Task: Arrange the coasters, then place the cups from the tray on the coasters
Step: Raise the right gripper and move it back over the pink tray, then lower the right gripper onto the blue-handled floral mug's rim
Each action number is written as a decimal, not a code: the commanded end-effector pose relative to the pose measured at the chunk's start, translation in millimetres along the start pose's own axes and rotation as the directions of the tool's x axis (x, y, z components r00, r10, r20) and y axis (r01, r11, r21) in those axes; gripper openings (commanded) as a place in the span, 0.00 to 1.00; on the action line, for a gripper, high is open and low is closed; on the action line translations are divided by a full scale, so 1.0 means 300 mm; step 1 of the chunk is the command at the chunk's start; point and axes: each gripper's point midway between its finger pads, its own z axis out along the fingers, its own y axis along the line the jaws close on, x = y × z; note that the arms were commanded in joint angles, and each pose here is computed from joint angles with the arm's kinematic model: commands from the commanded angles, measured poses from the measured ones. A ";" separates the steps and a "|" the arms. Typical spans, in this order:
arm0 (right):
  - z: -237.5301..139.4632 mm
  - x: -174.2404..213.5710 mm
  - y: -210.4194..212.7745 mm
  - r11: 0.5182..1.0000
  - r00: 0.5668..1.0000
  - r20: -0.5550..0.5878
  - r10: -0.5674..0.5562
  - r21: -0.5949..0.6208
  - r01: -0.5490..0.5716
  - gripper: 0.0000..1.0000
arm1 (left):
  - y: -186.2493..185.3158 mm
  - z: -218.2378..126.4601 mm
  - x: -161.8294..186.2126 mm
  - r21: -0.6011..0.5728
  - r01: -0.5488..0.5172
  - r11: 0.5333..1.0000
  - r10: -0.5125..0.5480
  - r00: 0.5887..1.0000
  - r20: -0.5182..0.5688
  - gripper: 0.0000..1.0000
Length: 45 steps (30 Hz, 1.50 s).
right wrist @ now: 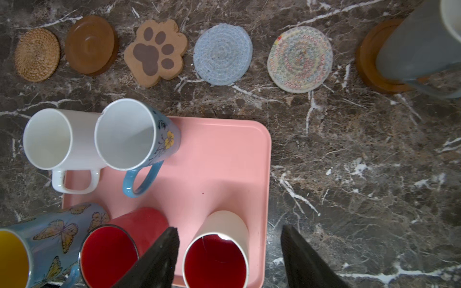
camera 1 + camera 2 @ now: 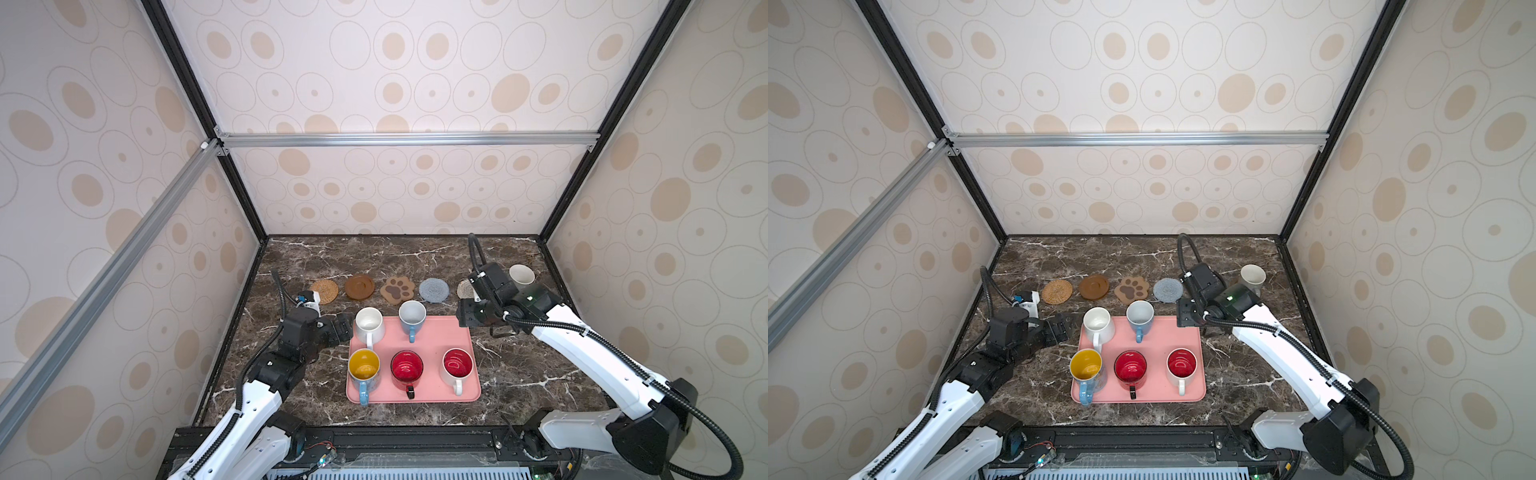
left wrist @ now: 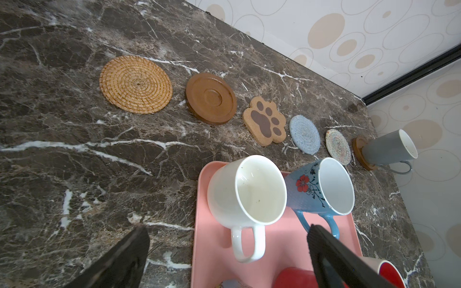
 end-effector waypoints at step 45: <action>0.310 0.192 0.370 0.992 0.985 -0.160 -0.058 0.104 0.075 0.54 | -0.015 0.015 -0.003 0.025 0.031 0.999 -0.031 0.999 0.010 1.00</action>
